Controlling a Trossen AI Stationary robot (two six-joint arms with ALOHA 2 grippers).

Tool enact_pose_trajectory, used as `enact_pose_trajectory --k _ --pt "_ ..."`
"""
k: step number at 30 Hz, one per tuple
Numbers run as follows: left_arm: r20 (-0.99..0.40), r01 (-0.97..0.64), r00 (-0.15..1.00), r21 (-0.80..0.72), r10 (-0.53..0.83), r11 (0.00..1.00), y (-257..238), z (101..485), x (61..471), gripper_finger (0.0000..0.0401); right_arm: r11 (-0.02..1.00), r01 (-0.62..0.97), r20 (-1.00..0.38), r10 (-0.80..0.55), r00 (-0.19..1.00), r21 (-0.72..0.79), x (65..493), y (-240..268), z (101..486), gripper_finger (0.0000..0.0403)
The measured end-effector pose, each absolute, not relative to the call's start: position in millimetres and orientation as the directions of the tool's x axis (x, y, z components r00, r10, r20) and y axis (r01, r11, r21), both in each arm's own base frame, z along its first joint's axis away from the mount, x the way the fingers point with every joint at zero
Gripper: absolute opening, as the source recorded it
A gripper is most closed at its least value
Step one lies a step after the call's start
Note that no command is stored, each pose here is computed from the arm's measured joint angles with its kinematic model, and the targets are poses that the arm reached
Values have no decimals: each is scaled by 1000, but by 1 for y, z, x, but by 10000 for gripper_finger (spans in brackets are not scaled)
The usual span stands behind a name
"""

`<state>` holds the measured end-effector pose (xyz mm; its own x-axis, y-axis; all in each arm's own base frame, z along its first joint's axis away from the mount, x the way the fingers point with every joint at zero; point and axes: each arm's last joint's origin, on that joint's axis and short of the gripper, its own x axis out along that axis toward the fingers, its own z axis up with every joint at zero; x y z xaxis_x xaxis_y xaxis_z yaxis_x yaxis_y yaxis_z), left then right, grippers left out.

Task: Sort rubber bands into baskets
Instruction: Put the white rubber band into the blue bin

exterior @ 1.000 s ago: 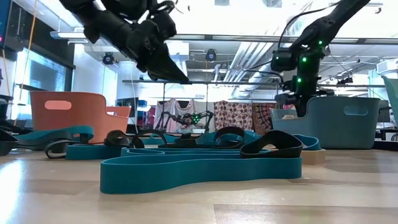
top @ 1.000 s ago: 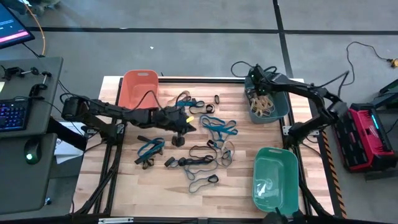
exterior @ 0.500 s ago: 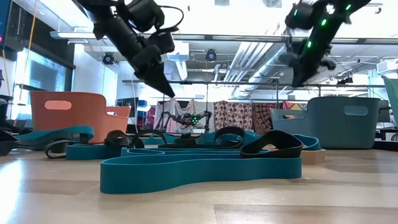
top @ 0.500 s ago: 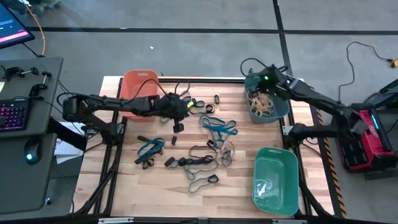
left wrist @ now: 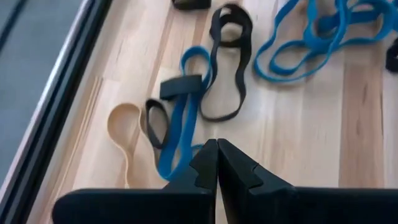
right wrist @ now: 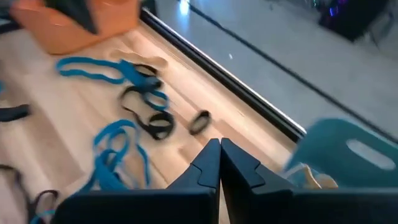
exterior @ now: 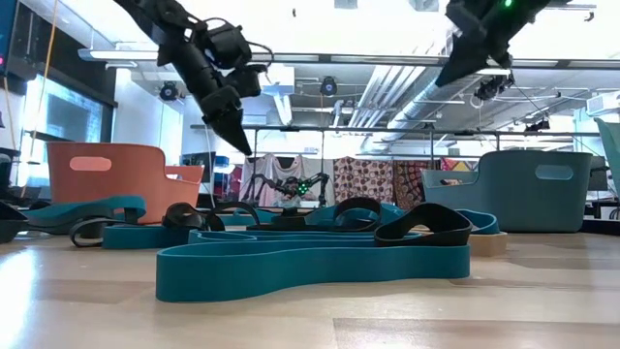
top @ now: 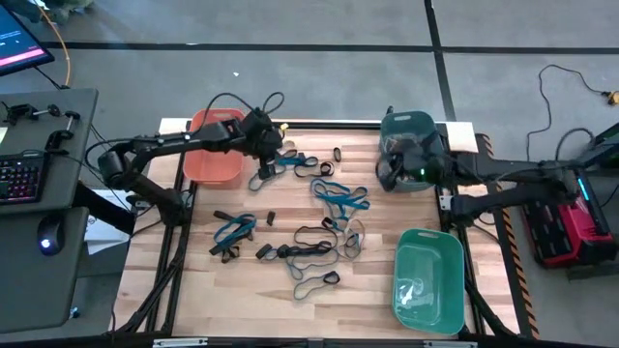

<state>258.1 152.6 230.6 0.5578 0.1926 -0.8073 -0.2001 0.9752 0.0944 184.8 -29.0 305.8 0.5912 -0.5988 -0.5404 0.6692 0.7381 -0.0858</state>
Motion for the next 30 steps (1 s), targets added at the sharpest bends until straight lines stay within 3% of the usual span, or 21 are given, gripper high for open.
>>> enact_pose_trajectory --k 10,23,30 --pt "-882 -175 442 94 163 980 188 209 274 6 792 600 -437 -581 686 -112 195 28 304 0" --pt "-936 -220 296 126 189 967 231 167 280 91 820 555 -447 -552 703 -140 206 57 289 0" --pt "-940 -227 277 137 198 964 241 156 279 105 820 549 -453 -555 697 -161 213 62 283 0"
